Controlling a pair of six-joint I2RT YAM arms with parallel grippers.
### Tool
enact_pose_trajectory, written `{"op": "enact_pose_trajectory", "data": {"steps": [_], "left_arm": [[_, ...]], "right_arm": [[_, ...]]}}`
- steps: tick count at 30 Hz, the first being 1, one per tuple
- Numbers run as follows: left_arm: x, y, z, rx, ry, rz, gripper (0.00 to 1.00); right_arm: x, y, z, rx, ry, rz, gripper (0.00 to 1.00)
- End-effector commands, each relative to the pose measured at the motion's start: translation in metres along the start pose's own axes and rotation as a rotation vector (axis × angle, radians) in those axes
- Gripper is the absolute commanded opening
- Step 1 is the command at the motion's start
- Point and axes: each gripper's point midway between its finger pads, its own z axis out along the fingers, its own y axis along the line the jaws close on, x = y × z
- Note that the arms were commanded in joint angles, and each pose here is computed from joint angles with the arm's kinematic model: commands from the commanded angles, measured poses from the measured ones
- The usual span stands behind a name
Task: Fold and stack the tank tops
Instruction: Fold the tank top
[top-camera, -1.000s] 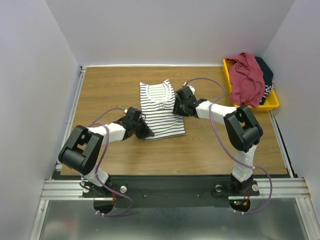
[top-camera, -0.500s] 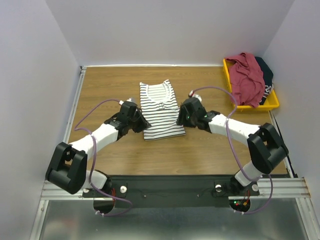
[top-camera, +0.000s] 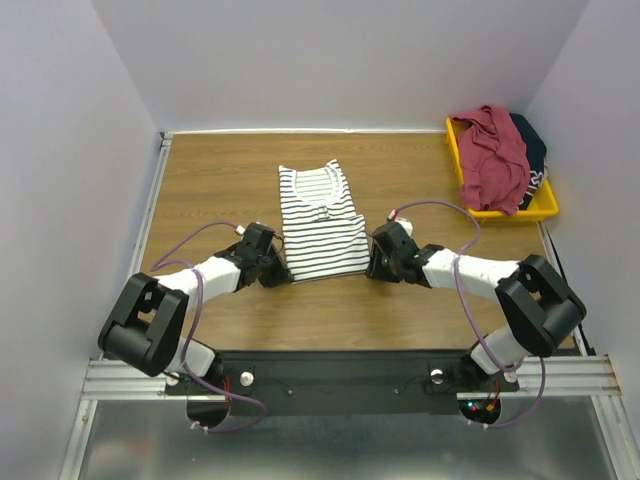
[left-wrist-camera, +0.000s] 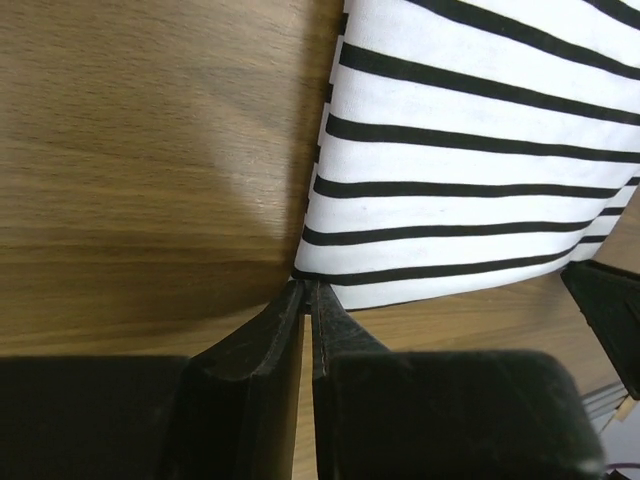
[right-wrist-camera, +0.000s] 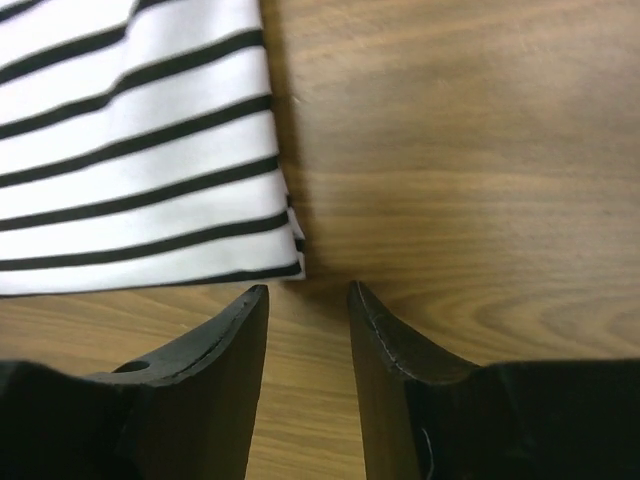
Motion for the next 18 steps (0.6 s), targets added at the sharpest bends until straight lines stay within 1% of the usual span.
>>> {"op": "enact_pose_trajectory", "data": {"steps": [1,2,5,6,8,9,10,13,14,18], "left_arm": [[0.001,0.016,-0.004,-0.033,-0.018,0.001,0.20],[-0.001,0.018,-0.006,-0.037,-0.023,-0.001,0.20],[-0.006,0.020,-0.013,-0.040,-0.038,0.001,0.21],[-0.007,0.019,-0.016,-0.040,-0.046,0.003,0.24],[-0.008,0.015,-0.023,-0.012,-0.054,0.007,0.28],[-0.006,0.013,-0.025,-0.002,-0.054,0.005,0.32],[-0.006,0.013,-0.028,0.016,-0.065,0.001,0.40],[-0.003,0.011,-0.026,0.041,-0.064,-0.009,0.51],[0.001,0.014,-0.024,0.039,-0.052,-0.013,0.52],[0.009,0.014,-0.016,0.067,-0.020,-0.040,0.55]], "right_arm": [[0.013,-0.020,-0.008,0.051,0.030,0.015,0.42],[0.011,-0.019,-0.010,0.046,0.025,0.017,0.38],[0.007,-0.010,-0.015,0.008,0.020,0.026,0.38],[0.002,-0.005,-0.018,-0.007,0.008,0.039,0.38],[-0.002,-0.001,-0.021,-0.023,-0.009,0.050,0.40],[-0.005,0.001,-0.022,-0.029,-0.020,0.059,0.41],[-0.009,0.002,-0.024,-0.032,-0.035,0.074,0.42],[-0.015,0.007,-0.026,-0.050,-0.056,0.104,0.48],[-0.017,0.009,-0.027,-0.058,-0.063,0.112,0.52],[-0.022,0.017,-0.024,-0.075,-0.069,0.138,0.53]]}}
